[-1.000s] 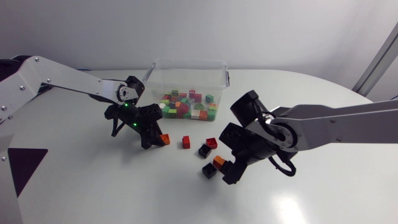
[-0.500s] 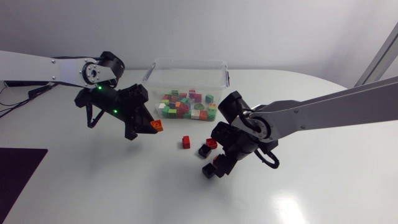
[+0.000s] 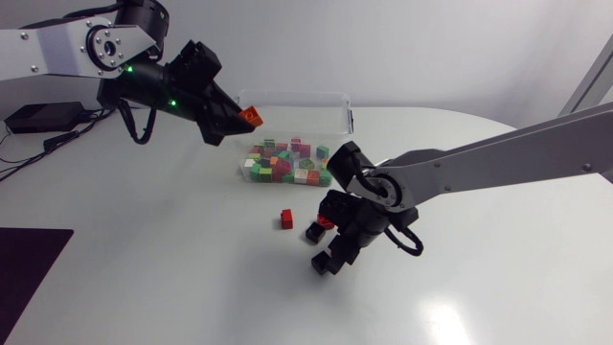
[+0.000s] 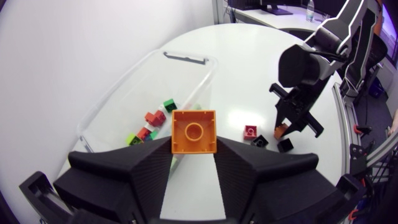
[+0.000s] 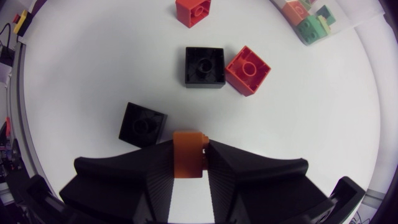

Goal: Place the duplo bricks in the container

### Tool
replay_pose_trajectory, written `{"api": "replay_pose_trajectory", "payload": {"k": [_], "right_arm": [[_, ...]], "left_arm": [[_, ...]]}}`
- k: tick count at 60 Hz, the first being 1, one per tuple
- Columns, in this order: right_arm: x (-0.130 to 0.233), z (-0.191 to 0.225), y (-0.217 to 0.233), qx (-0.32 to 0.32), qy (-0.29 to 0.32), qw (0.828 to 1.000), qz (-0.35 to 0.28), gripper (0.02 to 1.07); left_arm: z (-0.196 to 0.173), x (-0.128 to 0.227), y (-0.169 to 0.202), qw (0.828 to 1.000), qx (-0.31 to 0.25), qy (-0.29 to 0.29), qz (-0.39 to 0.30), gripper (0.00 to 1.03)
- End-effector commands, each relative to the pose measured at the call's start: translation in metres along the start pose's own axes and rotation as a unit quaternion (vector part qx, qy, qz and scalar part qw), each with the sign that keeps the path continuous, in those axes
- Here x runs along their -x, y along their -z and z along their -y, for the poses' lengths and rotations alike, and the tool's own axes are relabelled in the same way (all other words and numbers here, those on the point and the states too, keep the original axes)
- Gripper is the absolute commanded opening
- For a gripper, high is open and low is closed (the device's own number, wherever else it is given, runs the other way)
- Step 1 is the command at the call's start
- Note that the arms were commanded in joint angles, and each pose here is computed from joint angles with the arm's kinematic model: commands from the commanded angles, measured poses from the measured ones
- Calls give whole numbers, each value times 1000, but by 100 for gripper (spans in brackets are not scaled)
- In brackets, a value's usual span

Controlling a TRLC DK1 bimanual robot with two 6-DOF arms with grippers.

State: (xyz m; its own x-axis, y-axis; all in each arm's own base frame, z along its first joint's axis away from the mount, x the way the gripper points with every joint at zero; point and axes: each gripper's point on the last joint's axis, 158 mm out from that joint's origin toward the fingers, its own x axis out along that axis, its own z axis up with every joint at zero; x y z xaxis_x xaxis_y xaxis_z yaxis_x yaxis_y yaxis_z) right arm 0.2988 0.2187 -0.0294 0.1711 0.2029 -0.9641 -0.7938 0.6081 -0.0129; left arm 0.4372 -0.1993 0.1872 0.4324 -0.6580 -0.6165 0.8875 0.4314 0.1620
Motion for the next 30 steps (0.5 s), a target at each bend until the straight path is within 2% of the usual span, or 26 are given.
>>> {"api": "replay_pose_trajectory", "payload": {"k": [1, 11, 25, 30], "right_arm": [[26, 11, -16, -5, 11, 999, 31, 27], [60, 23, -32, -13, 19, 998, 60, 27], [93, 32, -56, -15, 29, 994, 104, 28], [103, 35, -66, -15, 31, 992, 120, 28]], "left_arm": [[-15, -14, -7, 999, 42, -4, 15, 41], [-53, -35, -13, 995, 86, -38, 32, 41], [-102, -58, -3, 986, 128, -106, 28, 43], [-120, -66, 4, 979, 145, -138, 23, 51]]}}
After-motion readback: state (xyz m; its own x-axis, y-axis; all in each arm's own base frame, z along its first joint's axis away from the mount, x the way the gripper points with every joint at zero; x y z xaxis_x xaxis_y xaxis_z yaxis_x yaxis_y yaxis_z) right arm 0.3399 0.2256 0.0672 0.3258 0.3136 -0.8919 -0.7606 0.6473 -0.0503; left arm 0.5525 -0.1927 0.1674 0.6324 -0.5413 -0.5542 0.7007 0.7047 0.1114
